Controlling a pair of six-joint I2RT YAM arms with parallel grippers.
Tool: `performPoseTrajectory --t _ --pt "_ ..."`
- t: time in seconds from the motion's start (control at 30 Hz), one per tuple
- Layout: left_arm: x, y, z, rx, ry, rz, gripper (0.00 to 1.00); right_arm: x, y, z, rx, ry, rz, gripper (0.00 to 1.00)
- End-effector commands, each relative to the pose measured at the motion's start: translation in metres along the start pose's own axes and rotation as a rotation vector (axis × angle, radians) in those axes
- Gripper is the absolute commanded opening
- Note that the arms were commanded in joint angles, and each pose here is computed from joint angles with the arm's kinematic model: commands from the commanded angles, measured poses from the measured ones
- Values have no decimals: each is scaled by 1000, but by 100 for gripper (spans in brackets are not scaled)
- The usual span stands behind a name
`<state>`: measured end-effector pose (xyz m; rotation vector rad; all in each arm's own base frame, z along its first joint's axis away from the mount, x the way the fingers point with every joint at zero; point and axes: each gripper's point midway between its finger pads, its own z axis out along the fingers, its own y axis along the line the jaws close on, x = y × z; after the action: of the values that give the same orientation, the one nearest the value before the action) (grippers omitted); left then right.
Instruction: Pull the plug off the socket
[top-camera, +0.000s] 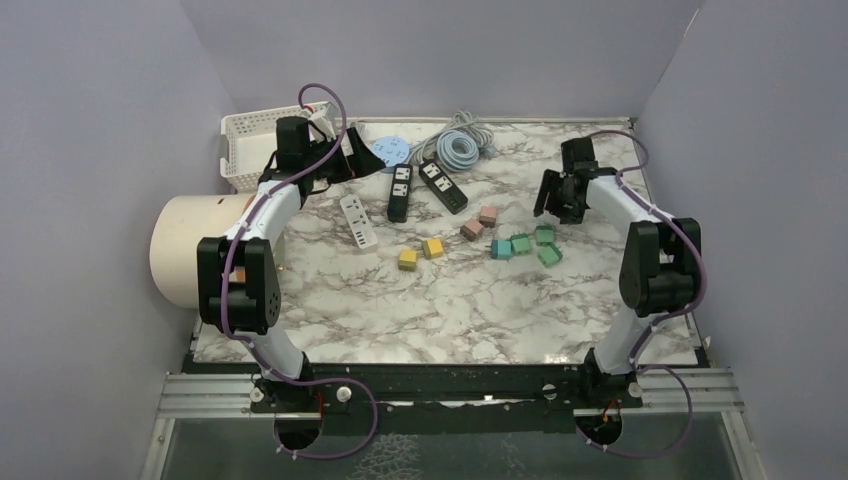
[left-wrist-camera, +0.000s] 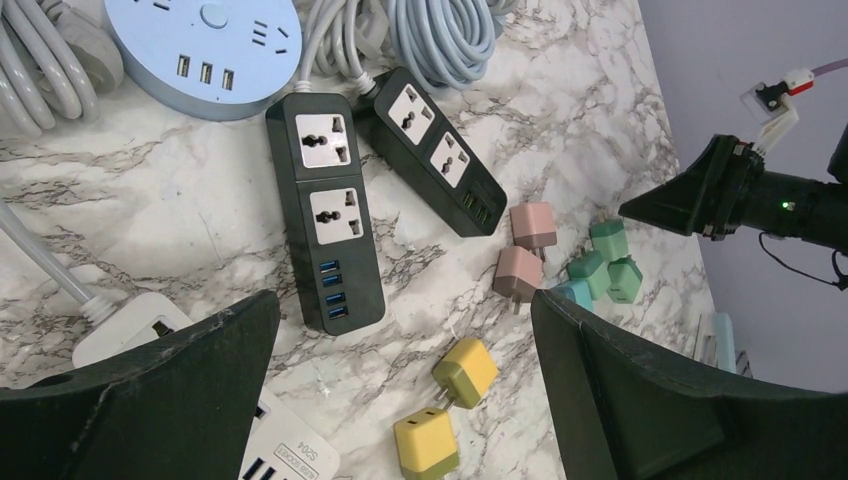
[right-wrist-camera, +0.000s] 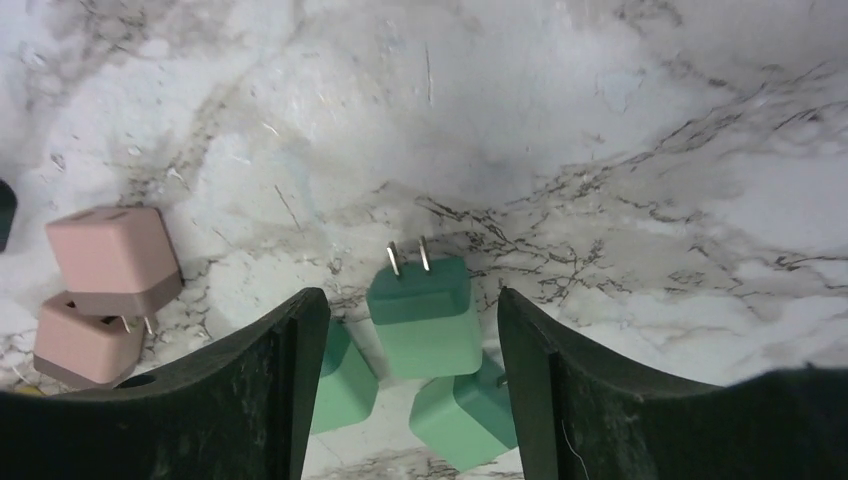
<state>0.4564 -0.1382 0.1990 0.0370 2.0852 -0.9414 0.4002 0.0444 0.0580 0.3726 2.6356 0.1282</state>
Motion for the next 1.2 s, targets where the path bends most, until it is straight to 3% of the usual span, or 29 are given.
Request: performPoseTrajectory --t 0.0,0.07,0.37,0.77,1.17 --pt "-8 -10 -5 17 -29 31 99 -31 31 -31 9 -131 -96 67" --pt "-8 -10 -4 19 -27 28 99 -36 60 -35 -21 -161 -149 67" --pt "-6 -9 -4 11 -23 30 99 -21 121 16 -86 -30 -203 66" --pt "-5 -8 -4 8 -19 33 99 9 140 48 -127 48 -247 65" --pt "-8 -10 -6 8 -27 45 99 68 146 39 -172 138 -203 51"
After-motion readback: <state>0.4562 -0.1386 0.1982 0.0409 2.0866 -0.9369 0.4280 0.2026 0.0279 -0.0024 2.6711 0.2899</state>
